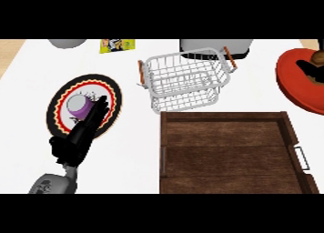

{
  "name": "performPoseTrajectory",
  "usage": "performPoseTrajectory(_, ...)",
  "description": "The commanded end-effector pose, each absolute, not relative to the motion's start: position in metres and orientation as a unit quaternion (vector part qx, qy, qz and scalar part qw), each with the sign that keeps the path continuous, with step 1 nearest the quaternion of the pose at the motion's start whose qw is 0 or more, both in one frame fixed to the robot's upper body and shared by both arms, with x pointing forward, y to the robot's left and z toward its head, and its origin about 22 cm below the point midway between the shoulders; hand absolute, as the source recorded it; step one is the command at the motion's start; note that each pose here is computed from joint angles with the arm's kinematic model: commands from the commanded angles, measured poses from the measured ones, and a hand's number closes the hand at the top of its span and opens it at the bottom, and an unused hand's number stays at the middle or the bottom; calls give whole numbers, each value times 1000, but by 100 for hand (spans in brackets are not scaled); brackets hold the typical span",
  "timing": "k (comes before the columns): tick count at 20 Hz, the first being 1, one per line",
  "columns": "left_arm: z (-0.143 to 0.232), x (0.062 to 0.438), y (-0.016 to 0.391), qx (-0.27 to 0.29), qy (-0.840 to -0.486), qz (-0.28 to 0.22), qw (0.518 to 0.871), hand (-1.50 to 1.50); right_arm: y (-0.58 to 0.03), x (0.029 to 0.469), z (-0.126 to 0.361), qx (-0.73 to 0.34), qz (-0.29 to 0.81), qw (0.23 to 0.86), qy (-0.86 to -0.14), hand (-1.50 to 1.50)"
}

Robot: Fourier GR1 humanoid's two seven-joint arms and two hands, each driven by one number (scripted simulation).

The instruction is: Pick the croissant from the tray and place it in the tiered basket

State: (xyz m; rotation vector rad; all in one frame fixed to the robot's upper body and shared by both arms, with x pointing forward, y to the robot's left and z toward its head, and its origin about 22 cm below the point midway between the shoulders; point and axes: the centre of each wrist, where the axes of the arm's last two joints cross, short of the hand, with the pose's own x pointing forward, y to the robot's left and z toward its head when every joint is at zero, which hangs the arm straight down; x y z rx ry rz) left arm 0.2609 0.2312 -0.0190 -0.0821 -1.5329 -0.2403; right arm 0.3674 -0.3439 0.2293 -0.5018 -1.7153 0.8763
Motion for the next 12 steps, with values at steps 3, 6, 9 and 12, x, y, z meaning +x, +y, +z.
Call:
performPoseTrajectory(3,-16,270,228,-43,-686,-106,719,0,-266,390,279,-187,366,552,-725,150)
performPoseTrajectory(6,-10,273,234,-35,-692,-115,712,0,-244,403,286,-186,374,559,-716,150)
performPoseTrajectory(9,-19,270,207,-36,-692,-118,711,0,-208,418,300,-164,367,568,-719,150)
performPoseTrajectory(12,-8,274,245,-41,-689,-108,716,0,-186,424,277,-176,385,565,-708,150)
